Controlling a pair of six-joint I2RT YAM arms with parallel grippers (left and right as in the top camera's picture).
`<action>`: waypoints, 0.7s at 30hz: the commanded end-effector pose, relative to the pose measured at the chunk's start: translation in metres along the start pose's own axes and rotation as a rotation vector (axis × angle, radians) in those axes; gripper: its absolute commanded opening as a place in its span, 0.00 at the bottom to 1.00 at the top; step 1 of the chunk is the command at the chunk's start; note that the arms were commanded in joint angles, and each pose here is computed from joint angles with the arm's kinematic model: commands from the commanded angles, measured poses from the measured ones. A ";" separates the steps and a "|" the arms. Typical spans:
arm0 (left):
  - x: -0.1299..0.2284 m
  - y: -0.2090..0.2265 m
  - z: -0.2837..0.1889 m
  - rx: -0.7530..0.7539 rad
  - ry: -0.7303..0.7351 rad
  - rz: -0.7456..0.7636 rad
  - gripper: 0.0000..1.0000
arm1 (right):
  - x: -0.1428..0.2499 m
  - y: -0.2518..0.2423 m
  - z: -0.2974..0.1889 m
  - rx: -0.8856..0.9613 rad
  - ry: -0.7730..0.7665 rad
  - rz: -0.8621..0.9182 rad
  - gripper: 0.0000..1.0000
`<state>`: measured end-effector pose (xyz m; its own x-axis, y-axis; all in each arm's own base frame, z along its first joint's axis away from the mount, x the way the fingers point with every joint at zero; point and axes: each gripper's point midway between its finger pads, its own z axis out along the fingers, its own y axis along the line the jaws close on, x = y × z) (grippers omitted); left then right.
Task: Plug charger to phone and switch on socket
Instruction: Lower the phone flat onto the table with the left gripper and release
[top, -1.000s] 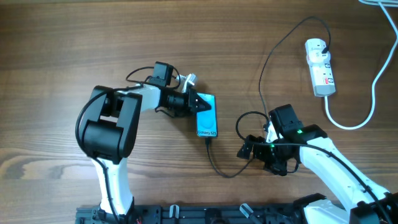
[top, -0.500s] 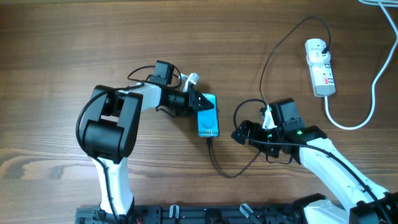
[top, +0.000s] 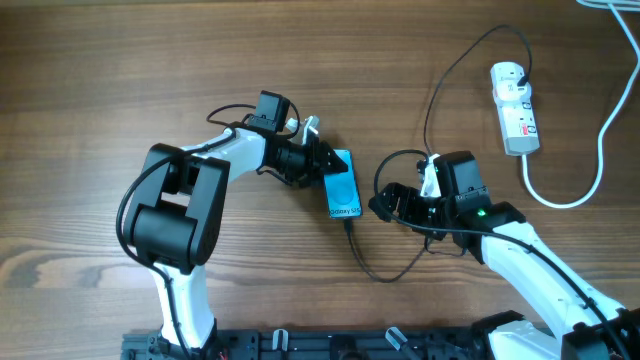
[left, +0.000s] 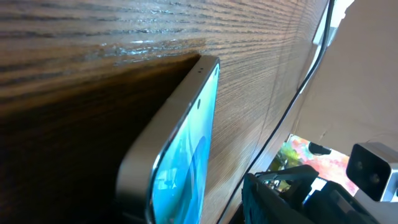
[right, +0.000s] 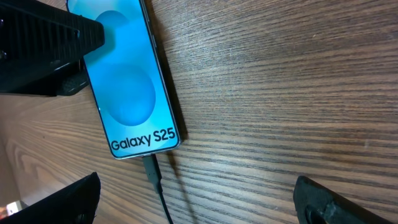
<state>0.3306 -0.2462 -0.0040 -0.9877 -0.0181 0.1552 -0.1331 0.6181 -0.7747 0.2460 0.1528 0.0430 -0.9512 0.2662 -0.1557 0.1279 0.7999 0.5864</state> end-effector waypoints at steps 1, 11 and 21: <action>0.026 0.191 -0.015 -0.727 -0.097 -0.256 0.45 | -0.005 0.003 -0.003 -0.006 -0.020 -0.004 1.00; 0.025 0.203 -0.027 -0.818 -0.159 -0.336 0.46 | -0.005 0.003 -0.003 -0.006 -0.020 -0.004 1.00; 0.039 0.215 -0.041 -0.924 -0.136 -0.359 0.49 | -0.008 0.006 -0.003 -0.020 -0.029 0.351 1.00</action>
<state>0.3372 -0.2313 -0.0066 -0.9637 -0.1606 0.2131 -0.2630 0.7065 -0.6570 0.2492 0.1539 0.0449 -0.8699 0.4930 0.0152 0.3964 0.6805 0.6163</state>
